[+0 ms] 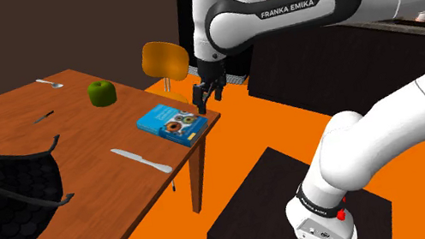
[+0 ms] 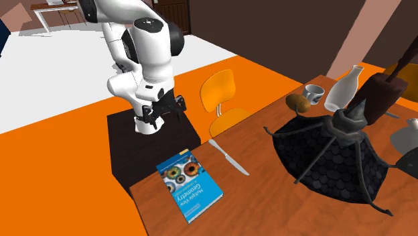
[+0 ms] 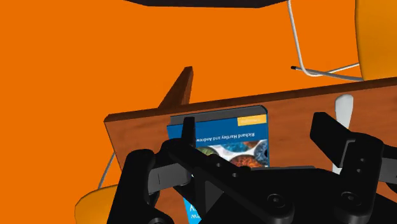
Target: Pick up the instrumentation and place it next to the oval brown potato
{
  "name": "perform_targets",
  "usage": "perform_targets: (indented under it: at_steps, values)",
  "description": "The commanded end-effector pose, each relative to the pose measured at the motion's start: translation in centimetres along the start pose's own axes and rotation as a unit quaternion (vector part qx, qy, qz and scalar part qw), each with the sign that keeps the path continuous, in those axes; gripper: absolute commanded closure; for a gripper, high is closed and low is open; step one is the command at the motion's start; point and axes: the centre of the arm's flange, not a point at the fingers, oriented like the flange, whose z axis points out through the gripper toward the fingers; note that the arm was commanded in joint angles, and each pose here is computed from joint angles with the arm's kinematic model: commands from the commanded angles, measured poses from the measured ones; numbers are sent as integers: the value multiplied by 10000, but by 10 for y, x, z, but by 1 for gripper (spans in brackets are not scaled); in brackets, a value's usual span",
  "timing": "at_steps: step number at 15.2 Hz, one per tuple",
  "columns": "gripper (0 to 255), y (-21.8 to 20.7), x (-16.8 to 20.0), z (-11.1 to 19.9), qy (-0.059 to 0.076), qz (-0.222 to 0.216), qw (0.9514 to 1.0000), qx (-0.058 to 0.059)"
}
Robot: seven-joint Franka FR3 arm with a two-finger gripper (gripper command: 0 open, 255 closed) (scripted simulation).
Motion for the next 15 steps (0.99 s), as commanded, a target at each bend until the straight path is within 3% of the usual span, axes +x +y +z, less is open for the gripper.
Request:
perform_targets:
  at_steps: [1, 15]
  values:
    - [0, -18, 16, 11, 12, -68, 10000, 13]
    - [0, -152, 113, 89, 62, -535, 9985, 76]
